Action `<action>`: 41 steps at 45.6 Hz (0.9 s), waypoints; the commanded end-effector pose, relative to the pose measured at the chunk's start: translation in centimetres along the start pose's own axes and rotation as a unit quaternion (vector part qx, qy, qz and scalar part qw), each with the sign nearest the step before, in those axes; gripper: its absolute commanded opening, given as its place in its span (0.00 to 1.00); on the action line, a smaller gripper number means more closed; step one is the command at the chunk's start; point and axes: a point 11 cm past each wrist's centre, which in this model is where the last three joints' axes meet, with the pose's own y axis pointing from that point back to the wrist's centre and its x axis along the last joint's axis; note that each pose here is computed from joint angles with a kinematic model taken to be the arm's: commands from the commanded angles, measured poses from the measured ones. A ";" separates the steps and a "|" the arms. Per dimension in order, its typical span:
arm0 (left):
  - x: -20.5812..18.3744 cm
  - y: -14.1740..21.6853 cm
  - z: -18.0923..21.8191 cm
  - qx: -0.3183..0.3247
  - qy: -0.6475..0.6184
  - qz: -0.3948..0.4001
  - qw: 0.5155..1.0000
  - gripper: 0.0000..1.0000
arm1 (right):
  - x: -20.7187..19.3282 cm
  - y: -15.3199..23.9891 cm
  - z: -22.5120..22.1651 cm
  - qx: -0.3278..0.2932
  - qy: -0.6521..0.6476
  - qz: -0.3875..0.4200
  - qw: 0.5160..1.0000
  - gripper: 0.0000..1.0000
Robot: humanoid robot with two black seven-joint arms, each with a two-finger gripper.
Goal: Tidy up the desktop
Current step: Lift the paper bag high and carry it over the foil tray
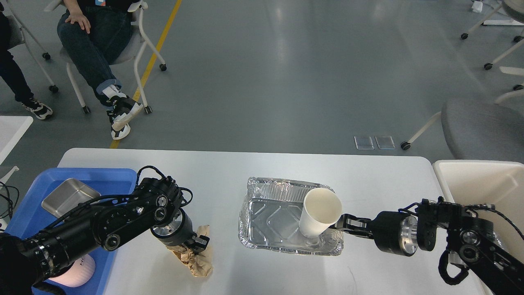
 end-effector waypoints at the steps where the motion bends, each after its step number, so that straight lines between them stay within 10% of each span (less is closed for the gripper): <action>1: 0.2 0.1 0.1 0.003 -0.001 0.004 1.000 0.00 | 0.0 0.0 0.0 0.000 0.000 0.000 1.000 0.00; 16: 2.9 3.7 -1.8 0.010 0.012 0.055 0.998 0.00 | 0.0 0.1 0.1 0.000 0.000 -0.001 1.000 0.00; 41: 12.1 21.8 -1.7 -0.123 0.078 0.226 0.963 0.00 | -0.7 -0.2 0.2 -0.002 -0.001 -0.014 1.000 0.00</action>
